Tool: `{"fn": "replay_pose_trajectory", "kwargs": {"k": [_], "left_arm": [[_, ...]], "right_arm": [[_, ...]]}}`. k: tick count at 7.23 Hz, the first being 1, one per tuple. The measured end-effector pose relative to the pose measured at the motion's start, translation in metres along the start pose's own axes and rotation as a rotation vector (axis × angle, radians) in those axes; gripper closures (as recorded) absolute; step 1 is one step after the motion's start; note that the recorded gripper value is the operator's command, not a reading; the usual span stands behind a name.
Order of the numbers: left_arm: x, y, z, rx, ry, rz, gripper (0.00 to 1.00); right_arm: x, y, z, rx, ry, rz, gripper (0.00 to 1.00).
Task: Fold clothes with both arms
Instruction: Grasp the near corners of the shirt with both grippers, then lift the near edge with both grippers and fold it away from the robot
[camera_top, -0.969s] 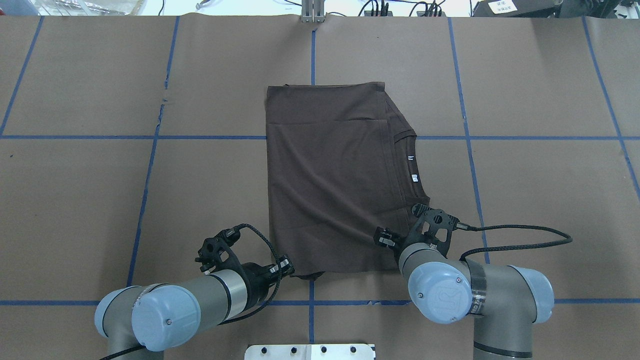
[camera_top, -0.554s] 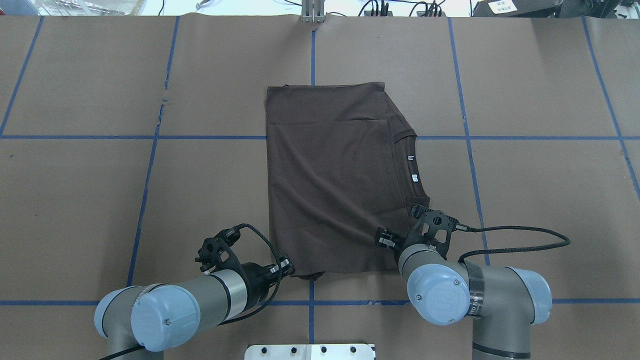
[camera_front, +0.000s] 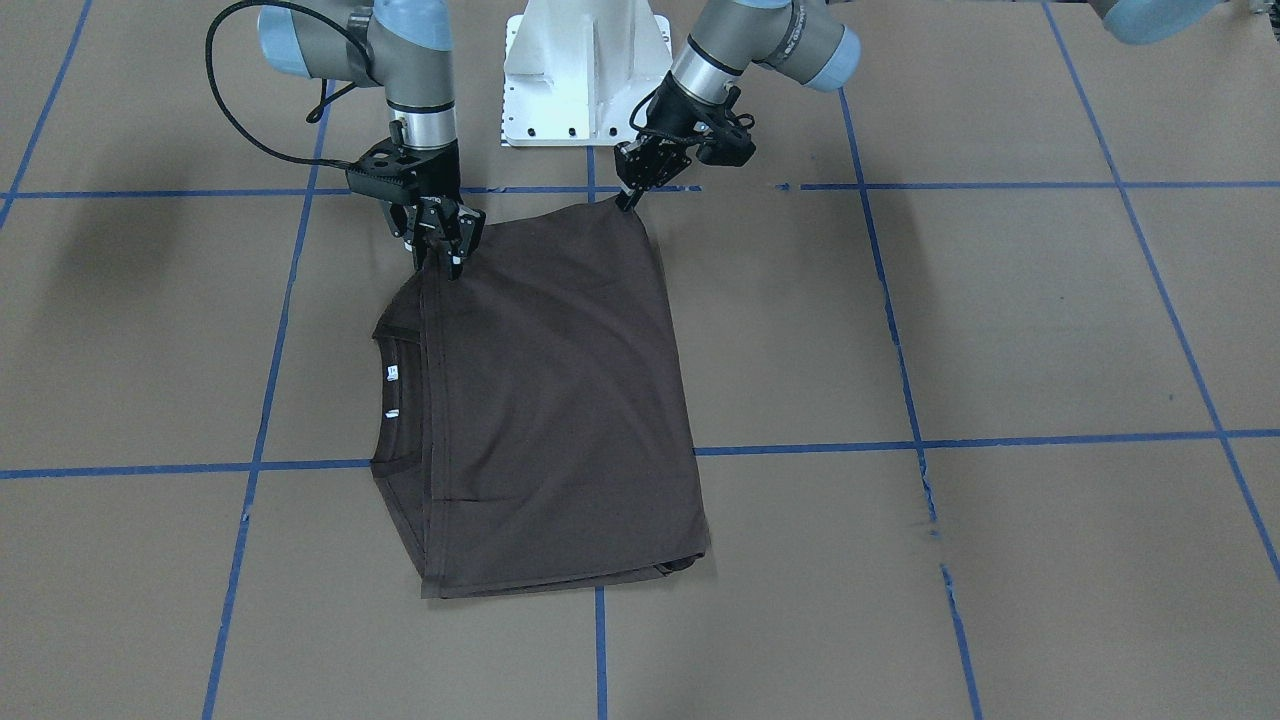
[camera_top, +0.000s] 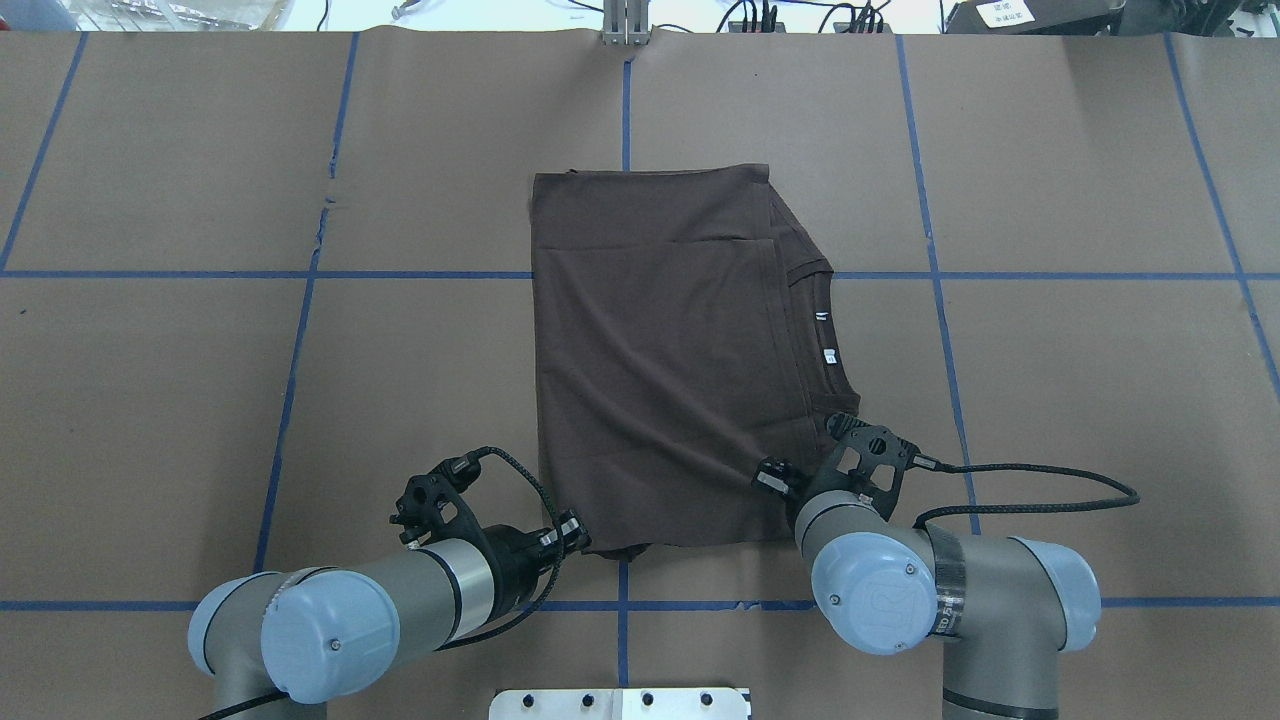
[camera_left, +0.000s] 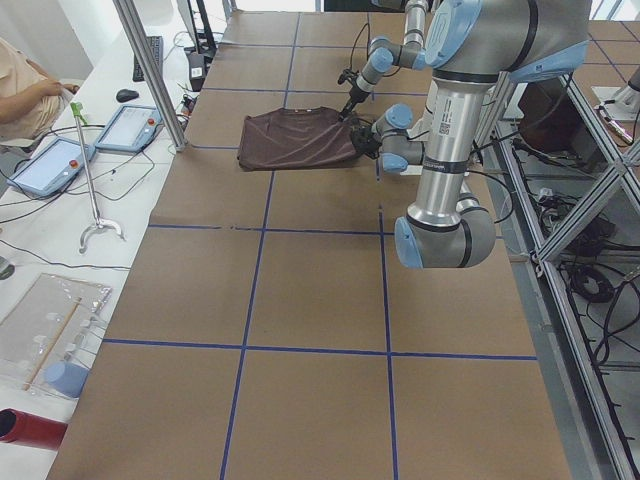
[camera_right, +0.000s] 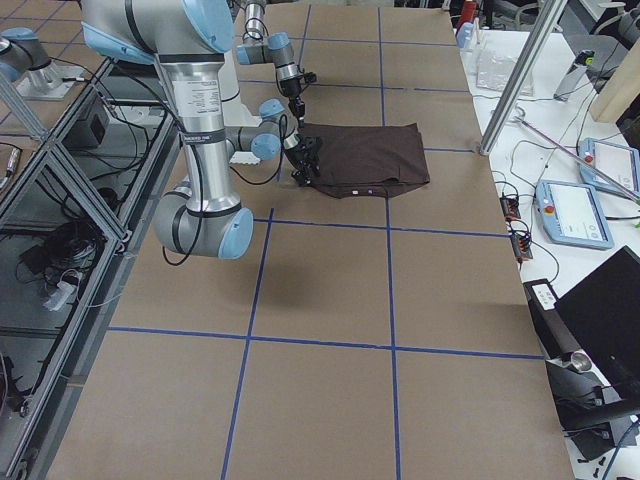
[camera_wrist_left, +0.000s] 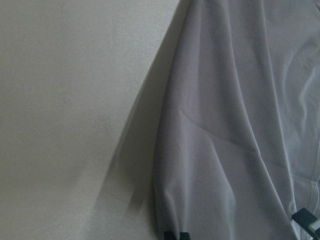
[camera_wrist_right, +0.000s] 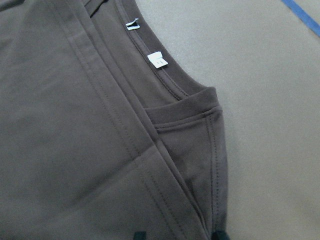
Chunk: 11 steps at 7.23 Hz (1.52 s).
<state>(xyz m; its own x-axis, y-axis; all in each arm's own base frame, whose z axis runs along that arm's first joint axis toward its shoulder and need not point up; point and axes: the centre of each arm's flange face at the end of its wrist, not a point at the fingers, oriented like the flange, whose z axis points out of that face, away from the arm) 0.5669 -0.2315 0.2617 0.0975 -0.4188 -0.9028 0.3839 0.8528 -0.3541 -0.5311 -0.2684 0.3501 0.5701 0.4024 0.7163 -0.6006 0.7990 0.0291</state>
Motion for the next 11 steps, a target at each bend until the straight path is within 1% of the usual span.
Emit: {"fn": "replay_pose_trajectory", "kwargs": {"k": [3, 6, 7, 8, 9, 10, 11], "left_arm": [[0.001, 0.000, -0.002, -0.001, 0.005, 0.000, 1.00], [0.002, -0.001, -0.006, -0.002, 0.008, 0.005, 1.00], [0.005, -0.002, -0.014, -0.013, 0.006, 0.018, 1.00], [0.014, -0.003, -0.033, -0.030, -0.009, 0.039, 1.00], [0.026, -0.003, -0.061, -0.036, -0.033, 0.055, 1.00], [0.041, -0.002, -0.093, -0.036, -0.050, 0.062, 1.00], [0.057, -0.001, -0.128, -0.037, -0.059, 0.064, 1.00]], "right_arm": [[-0.005, -0.002, -0.011, -0.002, -0.024, 0.012, 1.00], [-0.007, -0.004, -0.017, -0.004, -0.035, 0.017, 1.00], [-0.009, -0.005, -0.022, -0.008, -0.044, 0.019, 1.00], [-0.013, -0.009, -0.034, -0.014, -0.064, 0.025, 1.00], [-0.017, -0.014, -0.053, -0.026, -0.095, 0.036, 1.00], [-0.019, -0.018, -0.075, -0.042, -0.124, 0.043, 1.00], [-0.020, -0.016, -0.105, -0.069, -0.144, 0.040, 1.00]]}}
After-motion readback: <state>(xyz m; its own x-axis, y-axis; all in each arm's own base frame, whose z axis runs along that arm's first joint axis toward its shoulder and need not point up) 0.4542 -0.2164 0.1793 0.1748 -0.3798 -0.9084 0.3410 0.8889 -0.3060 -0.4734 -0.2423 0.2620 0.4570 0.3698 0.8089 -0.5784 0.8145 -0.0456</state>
